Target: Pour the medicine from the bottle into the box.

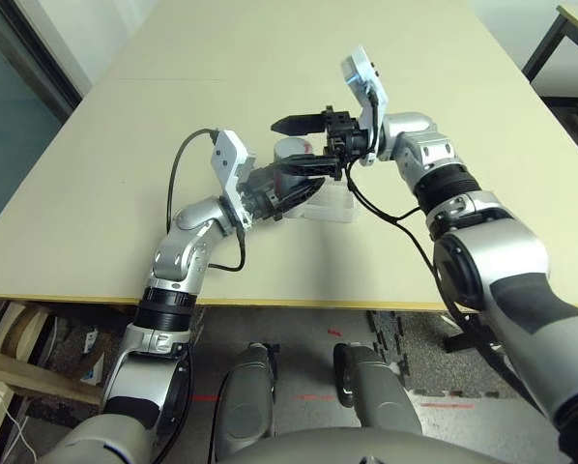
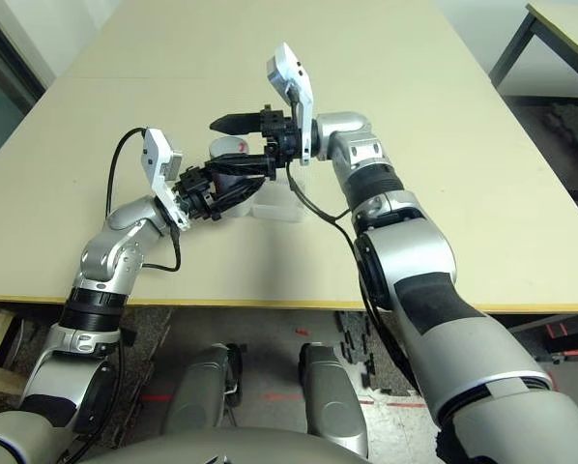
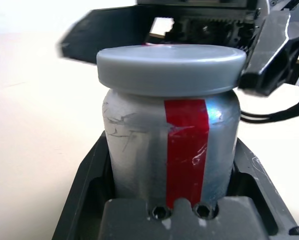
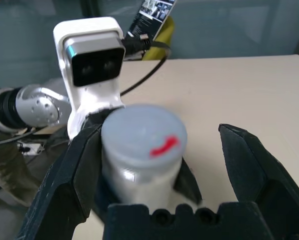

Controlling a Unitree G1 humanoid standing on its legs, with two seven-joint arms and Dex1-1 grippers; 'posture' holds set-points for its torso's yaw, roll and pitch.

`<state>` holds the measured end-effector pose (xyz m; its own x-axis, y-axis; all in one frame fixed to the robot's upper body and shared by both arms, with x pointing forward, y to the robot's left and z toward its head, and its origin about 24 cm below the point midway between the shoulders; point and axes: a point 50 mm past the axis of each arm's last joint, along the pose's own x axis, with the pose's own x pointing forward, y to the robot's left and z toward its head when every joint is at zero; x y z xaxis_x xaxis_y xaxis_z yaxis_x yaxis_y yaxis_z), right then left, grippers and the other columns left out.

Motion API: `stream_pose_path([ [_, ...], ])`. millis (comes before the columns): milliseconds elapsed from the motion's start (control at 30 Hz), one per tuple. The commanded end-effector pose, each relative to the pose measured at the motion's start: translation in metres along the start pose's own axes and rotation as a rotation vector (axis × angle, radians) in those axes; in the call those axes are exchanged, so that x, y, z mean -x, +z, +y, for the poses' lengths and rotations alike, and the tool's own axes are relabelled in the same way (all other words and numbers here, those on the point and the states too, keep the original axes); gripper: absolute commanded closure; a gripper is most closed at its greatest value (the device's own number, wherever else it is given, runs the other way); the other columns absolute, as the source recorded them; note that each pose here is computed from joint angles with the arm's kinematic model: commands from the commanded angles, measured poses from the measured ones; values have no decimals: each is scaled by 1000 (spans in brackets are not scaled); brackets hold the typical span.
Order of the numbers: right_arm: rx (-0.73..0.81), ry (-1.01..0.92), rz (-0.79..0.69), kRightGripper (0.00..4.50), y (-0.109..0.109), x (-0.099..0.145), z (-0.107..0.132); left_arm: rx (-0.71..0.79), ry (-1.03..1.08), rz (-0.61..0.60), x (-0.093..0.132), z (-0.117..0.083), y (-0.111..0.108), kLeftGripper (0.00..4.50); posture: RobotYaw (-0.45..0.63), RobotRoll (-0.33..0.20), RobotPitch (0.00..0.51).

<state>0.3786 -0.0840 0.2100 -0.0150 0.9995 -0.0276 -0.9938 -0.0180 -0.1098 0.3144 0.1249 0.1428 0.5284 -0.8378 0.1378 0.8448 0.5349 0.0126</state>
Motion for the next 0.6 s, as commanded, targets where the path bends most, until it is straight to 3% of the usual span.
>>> stream_pose_path([
  [33, -8, -91, 20, 0, 3, 28, -5, -10, -42, -10, 0, -5, 0, 1787, -20, 0, 144],
  [300, -26, 1, 23, 0, 5, 34, 1, -11, -32, -14, -1, 0, 0, 1787, -25, 0, 140],
  [600, -15, 87, -11, 0, 10, 16, 6, -17, -31, -12, -2, 0, 0, 1787, -27, 0, 136],
])
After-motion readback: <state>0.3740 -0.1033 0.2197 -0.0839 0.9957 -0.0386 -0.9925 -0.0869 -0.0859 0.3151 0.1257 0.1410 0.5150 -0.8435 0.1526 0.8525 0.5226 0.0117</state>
